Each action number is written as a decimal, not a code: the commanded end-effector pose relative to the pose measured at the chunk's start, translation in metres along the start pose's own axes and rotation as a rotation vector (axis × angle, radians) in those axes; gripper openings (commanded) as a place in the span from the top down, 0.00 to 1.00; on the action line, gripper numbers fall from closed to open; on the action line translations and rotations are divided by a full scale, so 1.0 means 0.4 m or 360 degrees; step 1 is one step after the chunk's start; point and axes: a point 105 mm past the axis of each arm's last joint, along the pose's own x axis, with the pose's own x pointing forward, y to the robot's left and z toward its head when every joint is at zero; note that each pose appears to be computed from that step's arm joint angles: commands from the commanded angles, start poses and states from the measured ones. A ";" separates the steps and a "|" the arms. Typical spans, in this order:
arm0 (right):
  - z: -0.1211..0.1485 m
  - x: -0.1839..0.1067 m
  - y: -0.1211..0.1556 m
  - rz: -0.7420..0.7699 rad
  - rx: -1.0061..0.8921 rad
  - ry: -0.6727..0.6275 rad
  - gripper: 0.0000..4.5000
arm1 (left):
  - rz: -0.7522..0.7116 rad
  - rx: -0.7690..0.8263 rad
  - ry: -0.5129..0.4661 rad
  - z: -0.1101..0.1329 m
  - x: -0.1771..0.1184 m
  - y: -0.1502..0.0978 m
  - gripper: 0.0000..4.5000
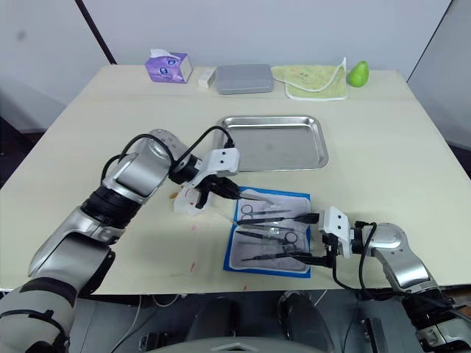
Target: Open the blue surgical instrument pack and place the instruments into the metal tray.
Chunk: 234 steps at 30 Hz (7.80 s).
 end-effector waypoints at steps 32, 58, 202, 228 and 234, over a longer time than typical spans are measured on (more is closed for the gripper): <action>-0.129 -0.042 0.034 0.0024 0.0240 0.0338 0.00 | 0.1690 -0.1283 -0.0583 0.095 -0.016 0.249 0.98; -0.127 -0.048 0.043 0.0019 0.0253 0.0345 0.00 | 0.1675 -0.1572 -0.0549 0.037 0.074 0.261 0.66; -0.104 -0.021 0.047 -0.0110 0.0292 0.0199 0.00 | -0.0102 0.0185 -0.0313 0.051 0.196 -0.057 0.98; -0.126 -0.011 0.053 -0.0084 0.0324 0.0271 0.00 | -0.0135 0.0235 -0.0222 0.070 0.101 -0.050 0.98; -0.128 -0.013 0.049 -0.0075 0.0322 0.0277 0.00 | -0.0095 0.0223 -0.0202 0.047 0.078 -0.045 0.98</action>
